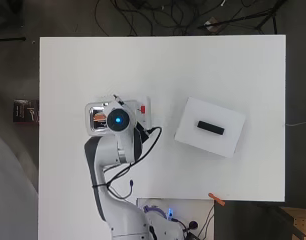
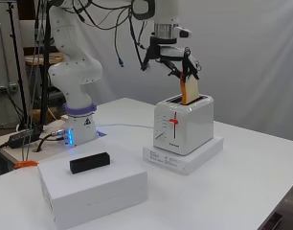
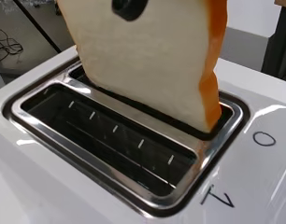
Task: Teleoperate dual arm-hand system to toast a bread
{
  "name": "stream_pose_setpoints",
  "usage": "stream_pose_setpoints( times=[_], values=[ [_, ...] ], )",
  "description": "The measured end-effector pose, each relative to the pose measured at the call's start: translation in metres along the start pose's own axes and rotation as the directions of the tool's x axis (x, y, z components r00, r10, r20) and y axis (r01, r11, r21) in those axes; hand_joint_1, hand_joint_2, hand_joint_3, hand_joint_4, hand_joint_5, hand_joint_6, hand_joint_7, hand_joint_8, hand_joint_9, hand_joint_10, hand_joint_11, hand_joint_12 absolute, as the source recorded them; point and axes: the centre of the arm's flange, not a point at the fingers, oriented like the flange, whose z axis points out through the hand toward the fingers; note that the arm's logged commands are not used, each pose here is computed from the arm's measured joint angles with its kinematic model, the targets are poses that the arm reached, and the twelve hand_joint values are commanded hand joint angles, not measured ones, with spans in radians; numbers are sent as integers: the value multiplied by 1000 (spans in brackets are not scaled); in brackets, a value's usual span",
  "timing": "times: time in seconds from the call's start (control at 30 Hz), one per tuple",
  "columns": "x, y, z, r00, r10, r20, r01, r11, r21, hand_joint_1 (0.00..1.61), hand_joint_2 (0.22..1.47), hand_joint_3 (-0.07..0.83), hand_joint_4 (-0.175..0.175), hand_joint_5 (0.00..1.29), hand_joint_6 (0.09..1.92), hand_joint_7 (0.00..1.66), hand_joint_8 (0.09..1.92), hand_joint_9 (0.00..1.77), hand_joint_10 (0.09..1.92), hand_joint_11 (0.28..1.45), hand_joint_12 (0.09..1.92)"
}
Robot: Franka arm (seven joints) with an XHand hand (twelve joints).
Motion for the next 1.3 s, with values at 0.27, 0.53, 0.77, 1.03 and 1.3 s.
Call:
stream_pose_setpoints(
  times=[0.27,0.53,0.77,1.03,1.3],
  values=[
    [-9,23,11,991,131,2,-131,983,131,62,872,0,-94,14,87,71,87,215,87,356,87],
    [-20,29,11,933,360,3,-357,924,138,64,1022,12,-63,160,87,166,87,257,87,353,87],
    [-106,60,35,776,631,-16,-625,772,120,75,1088,4,-71,230,87,295,87,379,87,387,87],
    [-160,58,124,770,638,-4,-619,749,238,103,1069,-4,-85,263,87,422,87,553,87,444,87],
    [-164,41,174,766,639,-68,-583,735,347,161,1072,-4,-58,298,87,444,87,568,87,479,87]
  ],
)
